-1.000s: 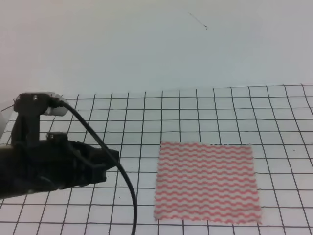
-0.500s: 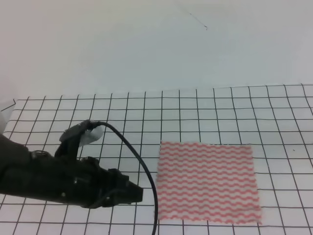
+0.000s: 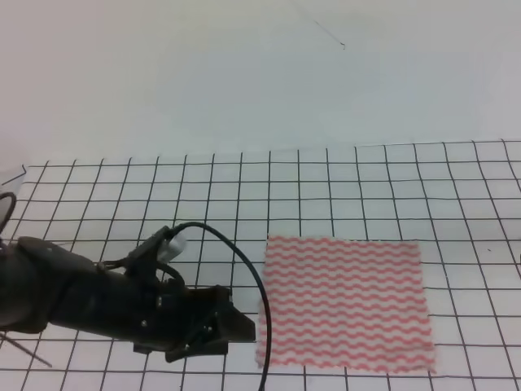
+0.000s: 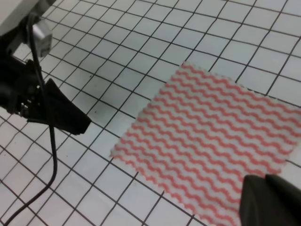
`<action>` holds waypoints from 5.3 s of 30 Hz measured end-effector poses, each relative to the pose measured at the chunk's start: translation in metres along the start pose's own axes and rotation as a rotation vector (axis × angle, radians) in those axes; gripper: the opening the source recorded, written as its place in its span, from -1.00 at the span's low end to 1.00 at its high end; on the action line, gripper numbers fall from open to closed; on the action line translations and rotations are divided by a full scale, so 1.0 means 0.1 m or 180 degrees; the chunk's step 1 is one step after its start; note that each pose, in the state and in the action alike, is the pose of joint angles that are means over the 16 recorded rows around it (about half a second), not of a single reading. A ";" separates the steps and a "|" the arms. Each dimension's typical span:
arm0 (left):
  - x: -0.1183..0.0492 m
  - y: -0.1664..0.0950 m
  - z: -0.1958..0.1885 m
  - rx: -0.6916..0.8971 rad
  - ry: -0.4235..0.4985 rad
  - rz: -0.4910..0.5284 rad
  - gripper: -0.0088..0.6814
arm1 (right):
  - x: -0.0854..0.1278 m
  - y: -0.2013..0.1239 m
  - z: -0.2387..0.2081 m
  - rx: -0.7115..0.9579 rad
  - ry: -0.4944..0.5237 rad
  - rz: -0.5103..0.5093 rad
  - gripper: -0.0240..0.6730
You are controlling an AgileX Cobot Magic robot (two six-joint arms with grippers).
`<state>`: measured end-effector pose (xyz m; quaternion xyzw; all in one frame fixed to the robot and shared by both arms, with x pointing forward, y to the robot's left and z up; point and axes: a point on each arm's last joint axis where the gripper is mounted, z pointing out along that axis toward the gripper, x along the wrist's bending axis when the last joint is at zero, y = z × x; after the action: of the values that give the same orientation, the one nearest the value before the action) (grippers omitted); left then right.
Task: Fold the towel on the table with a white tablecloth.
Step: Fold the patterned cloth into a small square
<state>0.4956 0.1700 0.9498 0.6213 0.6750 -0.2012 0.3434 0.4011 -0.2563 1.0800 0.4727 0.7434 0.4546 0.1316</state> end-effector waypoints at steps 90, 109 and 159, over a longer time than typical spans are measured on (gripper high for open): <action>-0.46 0.56 0.78 0.0059 -0.0182 0.0340 -0.97 | -0.42 -0.25 0.75 0.0951 0.0356 0.0003 -0.54; -0.35 0.78 0.81 0.0228 -0.0236 0.0345 -0.97 | -0.35 -0.56 1.54 0.1463 0.0411 -0.1061 -0.12; -0.33 0.75 0.76 0.0451 -0.0350 0.0375 -0.97 | -0.23 -0.06 2.15 0.1640 0.0513 -0.3113 -0.03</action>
<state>0.5847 0.1045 0.9332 0.6706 0.6015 -0.2617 0.3464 0.5443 -0.1576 0.9507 0.0534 0.9709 0.1790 0.1501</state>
